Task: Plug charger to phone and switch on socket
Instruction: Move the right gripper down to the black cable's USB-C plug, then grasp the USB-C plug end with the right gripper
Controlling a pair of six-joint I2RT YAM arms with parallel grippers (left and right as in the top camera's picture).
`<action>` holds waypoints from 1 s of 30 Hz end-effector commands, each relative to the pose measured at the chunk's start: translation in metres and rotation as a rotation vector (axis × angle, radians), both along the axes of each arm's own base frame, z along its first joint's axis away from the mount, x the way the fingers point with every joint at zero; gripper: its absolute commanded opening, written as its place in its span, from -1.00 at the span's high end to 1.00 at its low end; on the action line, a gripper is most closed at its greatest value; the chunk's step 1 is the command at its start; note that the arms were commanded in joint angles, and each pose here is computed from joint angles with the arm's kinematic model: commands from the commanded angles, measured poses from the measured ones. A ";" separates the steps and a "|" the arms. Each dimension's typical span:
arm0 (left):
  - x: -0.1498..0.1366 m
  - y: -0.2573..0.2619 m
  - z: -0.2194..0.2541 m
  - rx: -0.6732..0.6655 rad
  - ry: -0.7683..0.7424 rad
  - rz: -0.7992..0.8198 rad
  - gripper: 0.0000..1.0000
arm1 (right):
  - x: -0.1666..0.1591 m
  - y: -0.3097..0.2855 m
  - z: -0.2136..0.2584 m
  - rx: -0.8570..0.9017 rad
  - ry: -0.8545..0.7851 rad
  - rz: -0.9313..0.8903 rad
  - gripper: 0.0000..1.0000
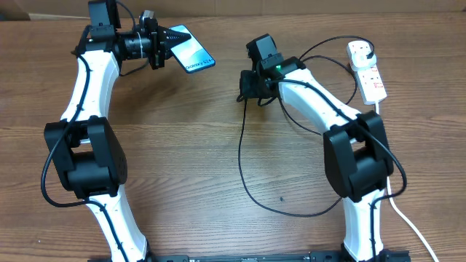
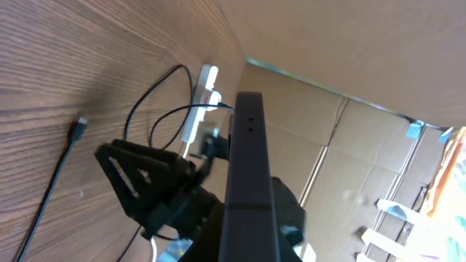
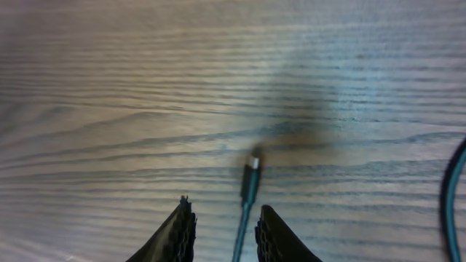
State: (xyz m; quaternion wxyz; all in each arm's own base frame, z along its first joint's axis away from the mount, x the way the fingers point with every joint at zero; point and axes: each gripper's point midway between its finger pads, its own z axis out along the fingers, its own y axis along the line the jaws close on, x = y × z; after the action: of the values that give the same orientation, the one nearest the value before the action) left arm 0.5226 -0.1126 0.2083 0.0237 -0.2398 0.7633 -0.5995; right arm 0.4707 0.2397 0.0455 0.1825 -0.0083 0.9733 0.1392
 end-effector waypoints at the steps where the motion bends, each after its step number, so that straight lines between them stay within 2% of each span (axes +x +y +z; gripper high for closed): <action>1: -0.002 -0.005 0.005 -0.003 -0.045 -0.034 0.92 | 0.003 -0.002 -0.015 -0.022 0.011 0.006 0.49; 18: -0.006 -0.005 0.002 0.003 -0.030 -0.040 0.92 | 0.004 -0.002 -0.043 -0.066 0.015 0.075 0.53; 30: -0.005 -0.004 0.000 0.012 -0.025 -0.031 0.92 | -0.003 -0.001 -0.056 -0.107 0.027 0.079 0.67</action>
State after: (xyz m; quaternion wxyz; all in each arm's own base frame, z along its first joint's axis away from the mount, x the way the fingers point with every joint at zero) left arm 0.5178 -0.1126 0.2031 0.0198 -0.2379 0.7692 -0.5928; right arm 0.4721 0.2396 0.0064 0.1694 -0.0496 0.9771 0.1187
